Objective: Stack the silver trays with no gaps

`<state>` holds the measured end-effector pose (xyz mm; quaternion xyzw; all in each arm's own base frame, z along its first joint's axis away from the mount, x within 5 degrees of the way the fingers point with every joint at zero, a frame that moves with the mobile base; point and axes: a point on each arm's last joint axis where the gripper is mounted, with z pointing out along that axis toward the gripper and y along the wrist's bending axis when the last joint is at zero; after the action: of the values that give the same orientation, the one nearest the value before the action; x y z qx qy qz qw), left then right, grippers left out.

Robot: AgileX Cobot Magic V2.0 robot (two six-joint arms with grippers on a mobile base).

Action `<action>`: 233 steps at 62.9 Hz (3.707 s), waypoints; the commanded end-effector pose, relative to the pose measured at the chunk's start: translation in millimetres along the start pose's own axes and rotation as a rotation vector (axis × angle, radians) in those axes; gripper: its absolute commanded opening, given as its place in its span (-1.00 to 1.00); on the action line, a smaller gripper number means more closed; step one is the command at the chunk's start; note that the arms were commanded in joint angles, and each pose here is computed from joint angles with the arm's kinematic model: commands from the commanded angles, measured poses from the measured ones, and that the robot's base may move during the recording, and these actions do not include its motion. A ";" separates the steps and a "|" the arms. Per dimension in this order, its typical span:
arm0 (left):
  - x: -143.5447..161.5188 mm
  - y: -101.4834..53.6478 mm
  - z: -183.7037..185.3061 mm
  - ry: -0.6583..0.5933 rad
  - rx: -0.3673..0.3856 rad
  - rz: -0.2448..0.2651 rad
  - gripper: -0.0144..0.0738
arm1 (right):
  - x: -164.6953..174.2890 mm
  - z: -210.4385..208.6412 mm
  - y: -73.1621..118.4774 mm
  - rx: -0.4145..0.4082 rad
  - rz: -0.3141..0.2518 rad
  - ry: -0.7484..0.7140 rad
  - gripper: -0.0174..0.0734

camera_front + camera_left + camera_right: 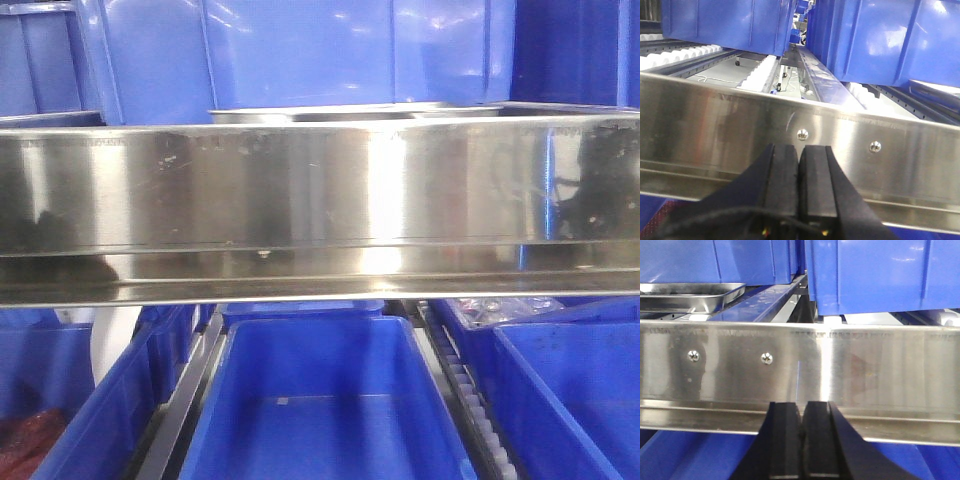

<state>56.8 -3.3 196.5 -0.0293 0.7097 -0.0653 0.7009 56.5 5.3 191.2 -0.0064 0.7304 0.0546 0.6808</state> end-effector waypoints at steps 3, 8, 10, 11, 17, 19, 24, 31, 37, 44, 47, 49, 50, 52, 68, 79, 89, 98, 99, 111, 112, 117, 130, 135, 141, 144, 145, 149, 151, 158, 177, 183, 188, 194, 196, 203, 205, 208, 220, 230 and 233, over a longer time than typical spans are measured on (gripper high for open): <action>-11.1 -0.5 -3.8 -0.122 0.005 -0.011 -0.78 | -8.8 -1.9 0.2 -0.002 -0.010 -0.103 -0.51; -11.1 -0.5 -3.8 -0.122 0.005 -0.011 -0.78 | -8.8 -1.9 0.2 -0.002 -0.010 -0.103 -0.51; -11.1 -0.5 -3.8 -0.122 0.005 -0.011 -0.78 | -8.8 -1.9 0.2 -0.002 -0.010 -0.103 -0.51; -11.1 -0.5 -3.8 -0.122 0.005 -0.011 -0.78 | -8.8 -1.9 0.2 -0.002 -0.010 -0.103 -0.51; -11.1 -0.5 -3.8 -0.122 0.005 -0.011 -0.78 | -8.8 -1.9 0.2 -0.002 -0.010 -0.103 -0.51; -11.1 -0.5 -3.8 -0.122 0.005 -0.011 -0.78 | -8.8 -1.9 0.2 -0.002 -0.010 -0.103 -0.51; -11.1 -0.5 -3.8 -0.122 0.005 -0.011 -0.78 | -8.8 -1.9 0.2 -0.002 -0.010 -0.103 -0.51; -11.1 -0.5 -3.8 -0.122 0.005 -0.011 -0.78 | -8.9 -1.9 0.1 0.000 -0.021 -0.104 -0.51; -11.6 -0.5 -3.9 -0.128 0.005 -0.011 -0.78 | -8.9 -1.9 0.1 0.000 -0.023 -0.104 -0.51; -11.6 -0.5 -3.9 -0.128 0.005 -0.011 -0.78 | -8.9 -1.9 0.1 0.000 -0.023 -0.104 -0.51; -11.6 -0.5 -3.9 -0.128 0.005 -0.011 -0.78 | -10.5 -2.1 0.1 0.000 -0.023 -0.122 -0.51; -11.6 -0.5 -3.9 -0.128 0.005 -0.011 -0.78 | -11.1 -2.2 0.2 0.000 -0.023 -0.129 -0.51; -11.6 -0.5 -3.9 -0.128 0.005 -0.011 -0.78 | -11.5 -2.2 0.2 0.000 -0.023 -0.133 -0.51; -11.6 -0.5 -3.9 -0.128 0.005 -0.011 -0.78 | -12.6 -2.4 0.2 0.000 -0.023 -0.145 -0.51; -40.3 -4.8 -10.1 -0.183 0.016 0.007 -0.78 | -42.6 -10.1 1.2 -0.010 0.046 -0.334 -0.51; -97.4 -15.4 -31.7 -0.092 0.026 0.130 -0.73 | -99.0 -31.5 7.3 -0.031 0.045 -0.333 -0.45; -145.4 -25.3 -35.7 0.011 0.056 0.184 -0.25 | -142.3 -39.0 11.8 -0.039 0.041 -0.260 0.18; -174.0 -29.9 -15.7 0.056 0.066 0.194 0.21 | -167.3 -26.6 13.9 -0.035 0.037 -0.178 0.76; -175.9 -30.1 -12.7 0.058 0.066 0.201 0.21 | -168.6 -23.1 14.0 -0.034 0.037 -0.162 0.79; -194.1 -45.6 24.5 0.174 0.230 0.335 0.21 | -193.7 10.0 17.5 -0.048 0.038 -0.038 0.73; -195.2 -48.6 27.1 0.180 0.260 0.347 0.21 | -197.1 13.0 18.8 -0.060 0.037 -0.027 0.73; -201.3 -61.9 37.0 0.191 0.376 0.389 0.21 | -211.2 24.9 26.4 -0.121 0.029 0.015 0.73; -225.9 -115.6 75.6 0.242 0.631 0.376 0.21 | -242.7 67.6 57.5 -0.285 -0.040 0.143 0.73; -234.3 -140.2 97.3 0.293 0.677 0.323 0.21 | -252.8 86.7 67.8 -0.308 -0.052 0.208 0.73; -242.1 -164.3 128.0 0.360 0.683 0.261 0.21 | -259.0 117.8 78.1 -0.307 -0.067 0.324 0.72; -244.9 -176.1 145.8 0.398 0.675 0.218 0.21 | -263.5 131.0 82.4 -0.302 -0.062 0.387 0.70; -245.3 -178.8 150.1 0.406 0.672 0.210 0.21 | -262.0 138.1 84.4 -0.301 -0.066 0.415 0.70; -245.5 -189.5 171.4 0.459 0.655 0.171 0.21 | -263.1 158.5 90.0 -0.289 -0.071 0.505 0.69; -244.5 -193.9 181.5 0.491 0.641 0.148 0.21 | -262.7 166.5 91.8 -0.279 -0.078 0.542 0.69; -234.7 -199.6 215.5 0.635 0.540 0.060 0.21 | -264.2 199.9 97.4 -0.220 -0.084 0.659 0.69; -191.9 -187.1 272.4 0.808 0.231 -0.039 0.21 | -250.6 263.0 102.0 -0.043 -0.062 0.797 0.69; -179.6 -188.2 283.1 0.822 0.196 -0.042 0.21 | -241.7 278.2 106.3 -0.038 -0.036 0.813 0.69; -168.1 -190.3 290.7 0.848 0.187 -0.034 0.21 | -235.8 289.6 109.8 -0.043 -0.023 0.809 0.69; -158.7 -192.4 296.6 0.870 0.183 -0.034 0.21 | -227.4 301.3 113.4 -0.053 -0.019 0.812 0.69; -156.8 -194.1 298.8 0.874 0.184 -0.032 0.21 | -224.5 304.6 114.1 -0.054 -0.019 0.813 0.69; -154.0 -199.9 306.4 0.865 0.186 -0.007 0.21 | -215.0 314.5 113.6 -0.049 -0.016 0.826 0.69; -153.8 -202.1 308.3 0.860 0.185 0.004 0.21 | -212.9 316.7 114.2 -0.053 -0.010 0.827 0.69; -153.1 -203.5 312.0 0.857 0.179 0.018 0.21 | -208.5 321.1 115.1 -0.056 -0.006 0.832 0.69; -144.1 -204.0 320.2 0.923 0.135 0.069 0.21 | -195.4 332.0 118.6 -0.070 -0.003 0.850 0.69; -135.3 -205.0 324.6 0.941 0.130 0.075 0.21 | -185.4 339.6 119.5 -0.065 -0.010 0.865 0.69; -133.3 -205.2 325.7 0.945 0.128 0.077 0.21 | -182.6 341.9 119.4 -0.061 -0.015 0.867 0.69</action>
<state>379.4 -208.6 320.4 0.0744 0.9619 -0.0710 0.2531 402.0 147.2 328.1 -0.0521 0.9652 0.0555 0.2503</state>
